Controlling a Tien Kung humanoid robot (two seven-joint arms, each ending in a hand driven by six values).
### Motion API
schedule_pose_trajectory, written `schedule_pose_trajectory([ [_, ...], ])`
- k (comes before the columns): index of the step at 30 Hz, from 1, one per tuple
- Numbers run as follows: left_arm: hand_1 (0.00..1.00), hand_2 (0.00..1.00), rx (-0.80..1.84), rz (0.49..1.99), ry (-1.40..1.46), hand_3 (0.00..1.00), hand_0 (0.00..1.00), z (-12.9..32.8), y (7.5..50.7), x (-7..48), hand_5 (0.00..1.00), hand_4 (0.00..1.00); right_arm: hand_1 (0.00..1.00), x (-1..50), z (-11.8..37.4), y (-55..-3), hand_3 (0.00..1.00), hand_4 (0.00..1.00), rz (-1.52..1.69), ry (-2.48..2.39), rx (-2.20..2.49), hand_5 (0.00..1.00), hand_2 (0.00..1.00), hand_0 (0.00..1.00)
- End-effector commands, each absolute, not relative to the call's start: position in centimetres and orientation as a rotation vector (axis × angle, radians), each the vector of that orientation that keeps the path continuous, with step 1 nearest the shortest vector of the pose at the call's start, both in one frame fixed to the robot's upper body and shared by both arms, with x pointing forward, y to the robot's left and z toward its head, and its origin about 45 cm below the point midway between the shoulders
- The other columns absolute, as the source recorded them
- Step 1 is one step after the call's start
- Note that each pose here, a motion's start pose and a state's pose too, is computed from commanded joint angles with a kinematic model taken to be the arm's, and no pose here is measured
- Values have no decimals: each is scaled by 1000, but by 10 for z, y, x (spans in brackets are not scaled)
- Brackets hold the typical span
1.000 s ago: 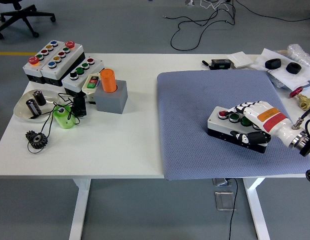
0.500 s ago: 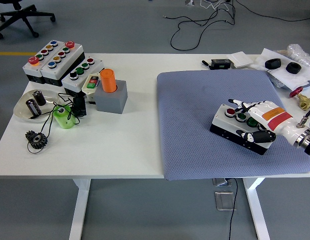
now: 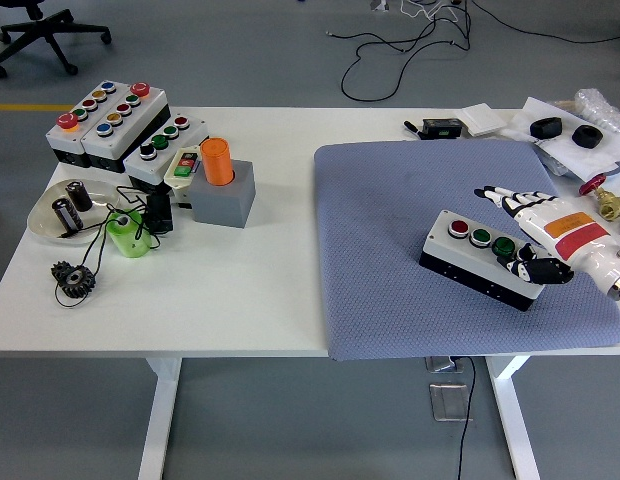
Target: Pick up the button,place it on the desk,press the button,press the button
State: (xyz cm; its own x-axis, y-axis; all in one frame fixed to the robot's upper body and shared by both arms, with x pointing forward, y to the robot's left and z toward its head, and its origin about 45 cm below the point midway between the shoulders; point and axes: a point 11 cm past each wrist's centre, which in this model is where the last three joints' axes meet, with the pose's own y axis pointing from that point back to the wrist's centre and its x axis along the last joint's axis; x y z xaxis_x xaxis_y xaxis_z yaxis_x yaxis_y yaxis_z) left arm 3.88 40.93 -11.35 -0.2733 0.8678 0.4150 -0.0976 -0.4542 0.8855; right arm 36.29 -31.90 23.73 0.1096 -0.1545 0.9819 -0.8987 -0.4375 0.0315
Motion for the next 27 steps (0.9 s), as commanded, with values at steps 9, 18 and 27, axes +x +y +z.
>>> schedule_pose_trajectory([
  [9, 593, 573, 1285, 1797, 1011, 554, 633, -114, 409, 39, 998, 360, 902, 348, 226, -322, 998, 820, 1358, -1145, 1645, 2, 998, 905],
  [18, 590, 571, 1286, 1796, 1006, 553, 633, -113, 410, 40, 998, 361, 900, 333, 212, -326, 998, 828, 1284, -1210, 1647, 2, 998, 910],
  [27, 589, 569, 1288, 1795, 1004, 553, 633, -113, 411, 40, 998, 362, 899, 317, 204, -326, 998, 833, 1232, -1229, 1677, 2, 998, 910],
])
